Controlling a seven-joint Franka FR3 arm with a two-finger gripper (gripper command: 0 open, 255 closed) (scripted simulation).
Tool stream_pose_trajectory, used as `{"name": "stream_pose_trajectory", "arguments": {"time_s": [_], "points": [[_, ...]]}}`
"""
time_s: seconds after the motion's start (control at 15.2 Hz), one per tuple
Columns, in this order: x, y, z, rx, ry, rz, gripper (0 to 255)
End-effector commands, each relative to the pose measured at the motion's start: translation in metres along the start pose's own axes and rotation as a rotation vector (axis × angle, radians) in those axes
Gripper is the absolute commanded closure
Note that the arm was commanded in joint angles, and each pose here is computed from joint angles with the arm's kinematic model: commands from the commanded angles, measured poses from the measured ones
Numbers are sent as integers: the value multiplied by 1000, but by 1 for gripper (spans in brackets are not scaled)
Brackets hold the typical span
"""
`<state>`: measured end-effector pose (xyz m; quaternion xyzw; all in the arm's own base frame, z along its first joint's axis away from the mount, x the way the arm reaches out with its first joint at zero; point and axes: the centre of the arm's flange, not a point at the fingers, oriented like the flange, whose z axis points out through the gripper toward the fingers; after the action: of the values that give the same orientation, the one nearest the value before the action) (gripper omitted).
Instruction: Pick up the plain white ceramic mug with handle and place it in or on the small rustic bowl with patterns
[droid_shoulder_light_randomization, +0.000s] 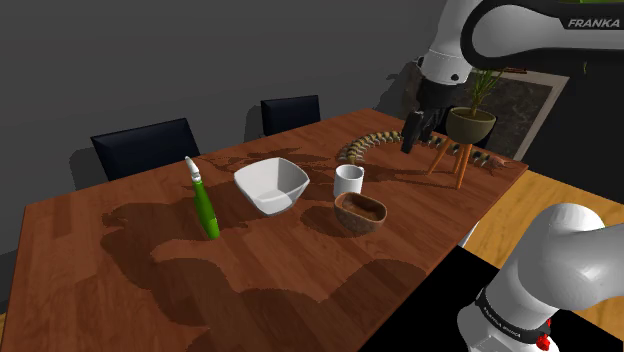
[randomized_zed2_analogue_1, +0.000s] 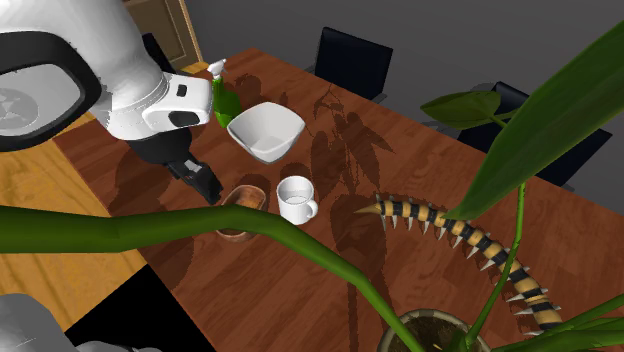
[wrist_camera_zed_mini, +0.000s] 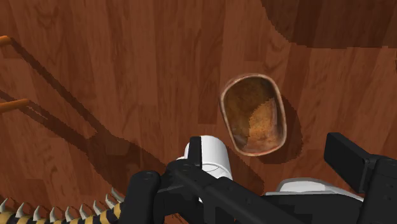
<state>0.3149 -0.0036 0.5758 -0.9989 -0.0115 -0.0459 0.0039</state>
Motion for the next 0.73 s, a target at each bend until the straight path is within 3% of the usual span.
{"name": "stream_pose_trajectory", "arguments": {"time_s": [0.0, 0.66], "points": [[0, 0, 0, 0, 0, 0, 0], [100, -6, 91, -6, -24, 64, 0]]}}
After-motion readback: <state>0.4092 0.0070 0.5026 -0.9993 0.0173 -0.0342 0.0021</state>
